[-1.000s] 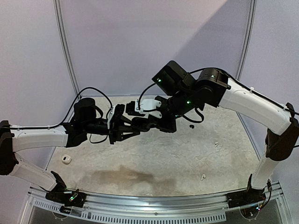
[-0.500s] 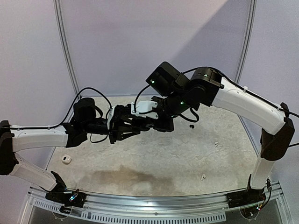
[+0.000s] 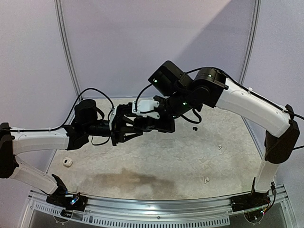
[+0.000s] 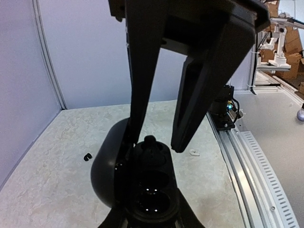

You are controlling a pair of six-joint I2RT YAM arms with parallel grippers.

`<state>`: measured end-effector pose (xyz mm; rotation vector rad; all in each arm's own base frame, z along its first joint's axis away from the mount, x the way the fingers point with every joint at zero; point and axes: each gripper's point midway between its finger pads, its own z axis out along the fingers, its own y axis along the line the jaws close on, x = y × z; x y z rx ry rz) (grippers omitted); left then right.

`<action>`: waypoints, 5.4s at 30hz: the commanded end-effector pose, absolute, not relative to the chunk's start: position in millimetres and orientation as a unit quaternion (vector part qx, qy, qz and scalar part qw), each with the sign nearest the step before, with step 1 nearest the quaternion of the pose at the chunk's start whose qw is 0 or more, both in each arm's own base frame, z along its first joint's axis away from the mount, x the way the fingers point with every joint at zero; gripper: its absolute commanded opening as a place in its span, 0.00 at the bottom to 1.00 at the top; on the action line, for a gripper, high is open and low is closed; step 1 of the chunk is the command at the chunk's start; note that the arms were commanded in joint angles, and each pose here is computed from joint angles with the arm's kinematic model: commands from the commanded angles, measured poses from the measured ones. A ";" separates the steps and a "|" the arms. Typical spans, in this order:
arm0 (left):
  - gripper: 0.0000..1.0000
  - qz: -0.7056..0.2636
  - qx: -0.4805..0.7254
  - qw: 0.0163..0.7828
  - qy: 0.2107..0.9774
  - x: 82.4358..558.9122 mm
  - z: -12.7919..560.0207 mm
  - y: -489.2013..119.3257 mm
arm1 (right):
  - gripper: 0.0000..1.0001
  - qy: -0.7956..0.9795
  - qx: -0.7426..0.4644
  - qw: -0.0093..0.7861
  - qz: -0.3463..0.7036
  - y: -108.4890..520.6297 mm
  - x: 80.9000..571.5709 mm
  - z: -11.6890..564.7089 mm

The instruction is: Insert the wireless bluetooth earbuds into the charging case

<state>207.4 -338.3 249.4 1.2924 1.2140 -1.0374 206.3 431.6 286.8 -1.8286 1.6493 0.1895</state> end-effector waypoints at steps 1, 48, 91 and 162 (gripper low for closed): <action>0.00 -0.463 0.515 0.493 0.527 200.4 248.5 -339.7 | 0.25 0.625 -0.647 0.419 0.123 437.9 207.3 352.3; 0.00 -0.452 0.455 0.500 0.582 229.1 245.8 -322.7 | 0.20 0.976 -0.188 0.105 0.045 183.3 462.3 40.4; 0.00 -0.434 0.472 0.511 0.573 228.4 242.7 -318.6 | 0.00 0.975 -0.159 0.074 0.138 204.9 419.3 14.2; 0.00 -0.441 0.540 0.518 0.495 202.9 252.8 -332.8 | 0.00 0.593 -0.717 0.342 0.131 471.1 201.6 278.2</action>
